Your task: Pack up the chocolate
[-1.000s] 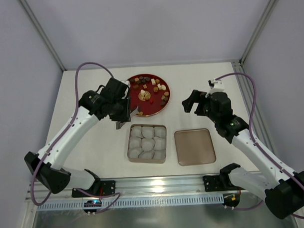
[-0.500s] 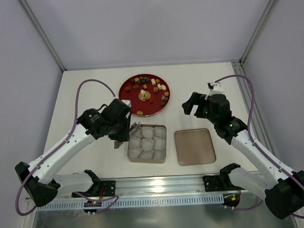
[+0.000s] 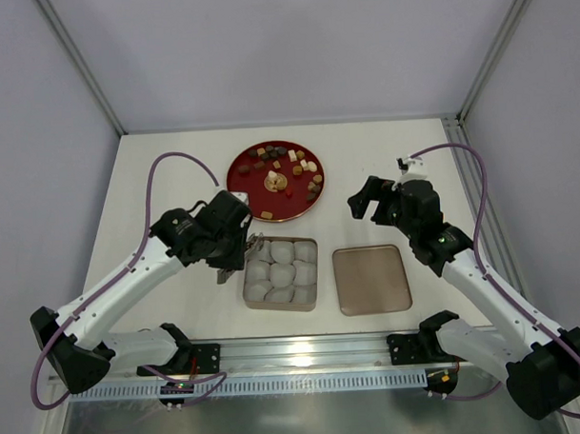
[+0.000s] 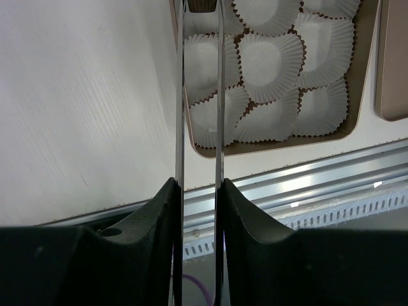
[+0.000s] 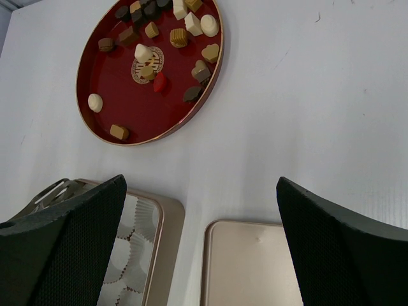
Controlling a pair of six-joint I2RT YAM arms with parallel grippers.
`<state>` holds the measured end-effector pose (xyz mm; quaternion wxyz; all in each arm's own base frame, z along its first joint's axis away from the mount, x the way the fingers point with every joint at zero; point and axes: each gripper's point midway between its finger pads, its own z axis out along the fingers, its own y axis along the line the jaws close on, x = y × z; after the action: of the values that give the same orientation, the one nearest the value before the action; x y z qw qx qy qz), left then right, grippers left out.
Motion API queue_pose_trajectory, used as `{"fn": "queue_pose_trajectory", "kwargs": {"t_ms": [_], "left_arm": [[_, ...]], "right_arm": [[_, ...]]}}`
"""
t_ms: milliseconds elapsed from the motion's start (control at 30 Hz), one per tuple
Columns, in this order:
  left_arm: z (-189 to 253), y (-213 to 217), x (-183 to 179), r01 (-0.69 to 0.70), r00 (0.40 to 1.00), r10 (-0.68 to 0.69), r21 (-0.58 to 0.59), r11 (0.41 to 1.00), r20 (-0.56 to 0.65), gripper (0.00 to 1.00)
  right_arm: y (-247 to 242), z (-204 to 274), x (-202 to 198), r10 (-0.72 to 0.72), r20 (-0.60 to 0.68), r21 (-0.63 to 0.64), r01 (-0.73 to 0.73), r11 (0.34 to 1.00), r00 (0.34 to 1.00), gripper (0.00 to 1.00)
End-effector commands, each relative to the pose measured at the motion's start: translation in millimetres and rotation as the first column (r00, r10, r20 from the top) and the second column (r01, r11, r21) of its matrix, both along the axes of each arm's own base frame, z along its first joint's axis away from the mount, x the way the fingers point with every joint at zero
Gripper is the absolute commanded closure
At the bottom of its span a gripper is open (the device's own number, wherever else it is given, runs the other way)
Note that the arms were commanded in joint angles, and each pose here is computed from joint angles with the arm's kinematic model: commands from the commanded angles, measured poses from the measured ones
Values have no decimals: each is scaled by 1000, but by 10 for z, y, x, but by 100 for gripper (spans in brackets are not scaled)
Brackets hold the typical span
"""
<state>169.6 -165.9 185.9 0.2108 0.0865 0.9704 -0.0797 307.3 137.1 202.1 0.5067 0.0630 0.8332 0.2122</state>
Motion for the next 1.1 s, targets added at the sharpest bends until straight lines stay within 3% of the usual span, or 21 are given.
{"fn": "queue_pose_trajectory", "kwargs": {"t_ms": [0, 867, 1067], "left_arm": [[52, -28, 60, -15, 999, 15, -21, 1000, 41, 69], [87, -50, 45, -3, 999, 4, -30, 1000, 35, 63], [364, -181, 24, 26, 998, -20, -121, 992, 52, 63]], "right_arm": [[-18, 102, 23, -17, 39, 20, 16, 1000, 999, 0], [-6, 143, 39, -9, 47, 16, 9, 1000, 999, 0], [9, 159, 41, -2, 48, 19, 1, 1000, 999, 0]]}}
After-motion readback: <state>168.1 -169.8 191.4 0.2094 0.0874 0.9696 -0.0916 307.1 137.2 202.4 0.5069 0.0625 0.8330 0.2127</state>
